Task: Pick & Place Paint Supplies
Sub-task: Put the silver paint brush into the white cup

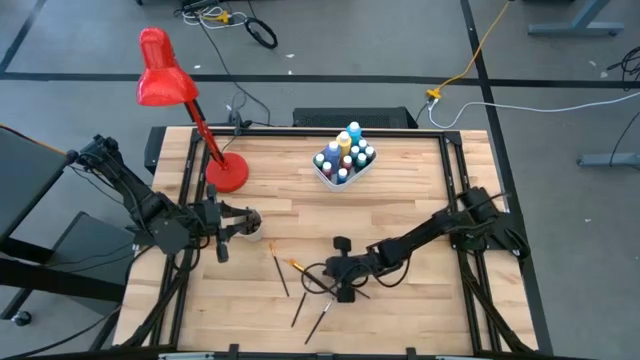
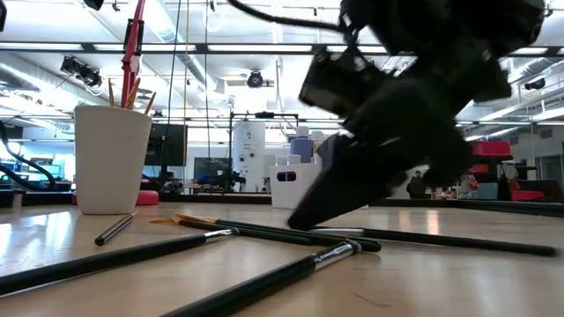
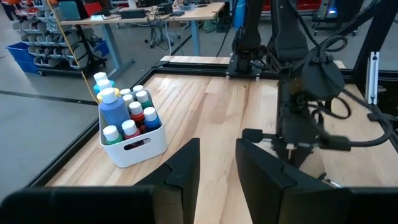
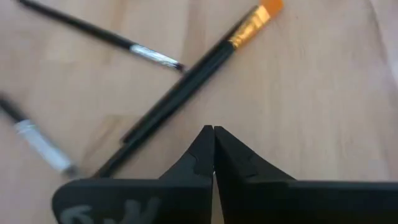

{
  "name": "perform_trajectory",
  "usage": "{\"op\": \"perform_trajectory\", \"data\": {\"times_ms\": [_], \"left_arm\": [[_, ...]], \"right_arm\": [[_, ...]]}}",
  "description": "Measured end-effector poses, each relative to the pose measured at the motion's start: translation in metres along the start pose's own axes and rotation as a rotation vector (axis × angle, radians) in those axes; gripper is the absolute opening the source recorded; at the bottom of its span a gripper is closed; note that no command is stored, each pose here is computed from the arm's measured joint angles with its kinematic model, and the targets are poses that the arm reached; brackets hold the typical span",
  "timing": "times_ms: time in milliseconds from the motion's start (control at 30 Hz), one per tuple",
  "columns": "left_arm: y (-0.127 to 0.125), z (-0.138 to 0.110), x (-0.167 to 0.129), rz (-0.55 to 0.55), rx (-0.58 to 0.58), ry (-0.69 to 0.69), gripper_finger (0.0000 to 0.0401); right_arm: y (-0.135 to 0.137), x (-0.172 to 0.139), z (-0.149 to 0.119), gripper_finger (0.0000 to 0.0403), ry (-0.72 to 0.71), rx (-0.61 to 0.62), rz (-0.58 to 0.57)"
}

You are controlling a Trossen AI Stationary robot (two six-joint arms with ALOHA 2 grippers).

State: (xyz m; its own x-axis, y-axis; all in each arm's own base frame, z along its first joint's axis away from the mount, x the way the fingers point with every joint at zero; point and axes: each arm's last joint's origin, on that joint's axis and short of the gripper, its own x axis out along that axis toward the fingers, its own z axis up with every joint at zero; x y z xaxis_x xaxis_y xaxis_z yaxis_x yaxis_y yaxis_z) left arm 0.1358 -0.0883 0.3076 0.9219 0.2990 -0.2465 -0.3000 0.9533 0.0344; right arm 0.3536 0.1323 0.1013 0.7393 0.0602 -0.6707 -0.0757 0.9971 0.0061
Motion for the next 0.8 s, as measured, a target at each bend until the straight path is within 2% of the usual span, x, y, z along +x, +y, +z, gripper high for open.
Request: {"op": "perform_trajectory", "data": {"times_ms": [233,433,633,800], "left_arm": [[-0.003,0.007,0.000,-0.021,-0.078,-0.054,0.0111],[-0.015,0.011,0.007,-0.035,-0.054,-0.092,0.0111],[-0.040,0.008,0.031,-0.023,0.007,-0.111,0.0111],[-0.061,0.003,0.061,-0.012,-0.067,-0.150,0.0111]], "right_arm": [[-0.003,-0.049,0.041,0.0002,-0.118,-0.043,0.008],[-0.010,-0.111,0.084,0.0001,-0.364,-0.129,-0.065],[-0.017,-0.166,0.115,0.0001,-0.632,-0.204,-0.155],[-0.017,-0.177,0.124,0.0000,-0.729,-0.290,-0.195]]}}
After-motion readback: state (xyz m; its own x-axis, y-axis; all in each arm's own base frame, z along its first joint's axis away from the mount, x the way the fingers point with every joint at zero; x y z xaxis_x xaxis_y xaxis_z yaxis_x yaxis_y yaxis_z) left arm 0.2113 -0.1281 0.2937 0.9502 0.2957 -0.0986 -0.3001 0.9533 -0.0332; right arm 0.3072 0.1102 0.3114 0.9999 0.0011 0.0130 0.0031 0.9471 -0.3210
